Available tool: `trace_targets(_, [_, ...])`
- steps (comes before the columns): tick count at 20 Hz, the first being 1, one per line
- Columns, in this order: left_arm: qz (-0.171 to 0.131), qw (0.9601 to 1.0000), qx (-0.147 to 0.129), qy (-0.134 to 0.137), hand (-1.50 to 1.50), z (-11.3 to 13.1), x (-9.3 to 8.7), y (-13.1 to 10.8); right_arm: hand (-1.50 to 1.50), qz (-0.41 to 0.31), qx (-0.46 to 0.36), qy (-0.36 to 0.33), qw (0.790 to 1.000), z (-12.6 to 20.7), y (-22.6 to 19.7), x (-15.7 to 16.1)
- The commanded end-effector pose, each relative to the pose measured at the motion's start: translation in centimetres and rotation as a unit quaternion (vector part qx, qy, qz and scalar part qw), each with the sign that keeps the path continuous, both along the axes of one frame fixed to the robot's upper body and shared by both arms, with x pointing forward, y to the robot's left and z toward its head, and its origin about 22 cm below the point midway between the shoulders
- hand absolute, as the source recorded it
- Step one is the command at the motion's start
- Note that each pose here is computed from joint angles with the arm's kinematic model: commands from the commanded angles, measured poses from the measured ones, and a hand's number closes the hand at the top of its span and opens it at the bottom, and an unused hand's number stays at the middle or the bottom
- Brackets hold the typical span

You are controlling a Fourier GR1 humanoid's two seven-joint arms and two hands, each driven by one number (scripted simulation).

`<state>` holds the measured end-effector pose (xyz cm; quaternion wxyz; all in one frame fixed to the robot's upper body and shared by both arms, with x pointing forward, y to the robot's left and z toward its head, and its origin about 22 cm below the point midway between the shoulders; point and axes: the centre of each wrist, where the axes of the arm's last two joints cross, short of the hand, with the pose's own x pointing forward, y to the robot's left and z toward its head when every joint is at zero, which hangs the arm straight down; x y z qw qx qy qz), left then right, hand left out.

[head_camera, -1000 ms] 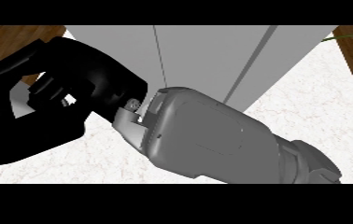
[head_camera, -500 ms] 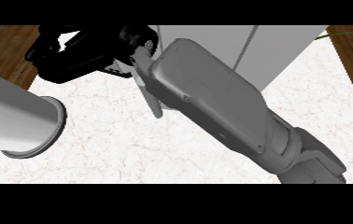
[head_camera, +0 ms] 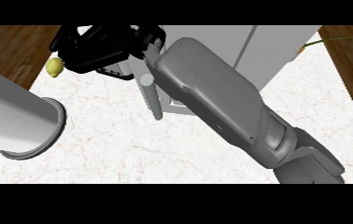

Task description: Pick up the wine, place it into the cabinet and close the cabinet

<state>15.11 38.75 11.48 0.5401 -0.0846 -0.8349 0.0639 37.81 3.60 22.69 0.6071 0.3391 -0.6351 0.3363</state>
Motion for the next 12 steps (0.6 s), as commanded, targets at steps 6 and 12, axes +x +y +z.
trace_targets(6, [-0.033, 0.9992, -0.023, -0.005, -1.50, 0.5, 0.5, -1.6, 1.50, -0.164, 0.017, 0.017, 0.986, -2.1, -9.8, 5.9])
trace_targets(12, [-0.051, 0.9978, -0.040, 0.011, -1.50, 0.4, 0.9, -3.0, 1.50, -0.152, 0.035, 0.017, 0.988, -2.4, -8.7, 5.6])
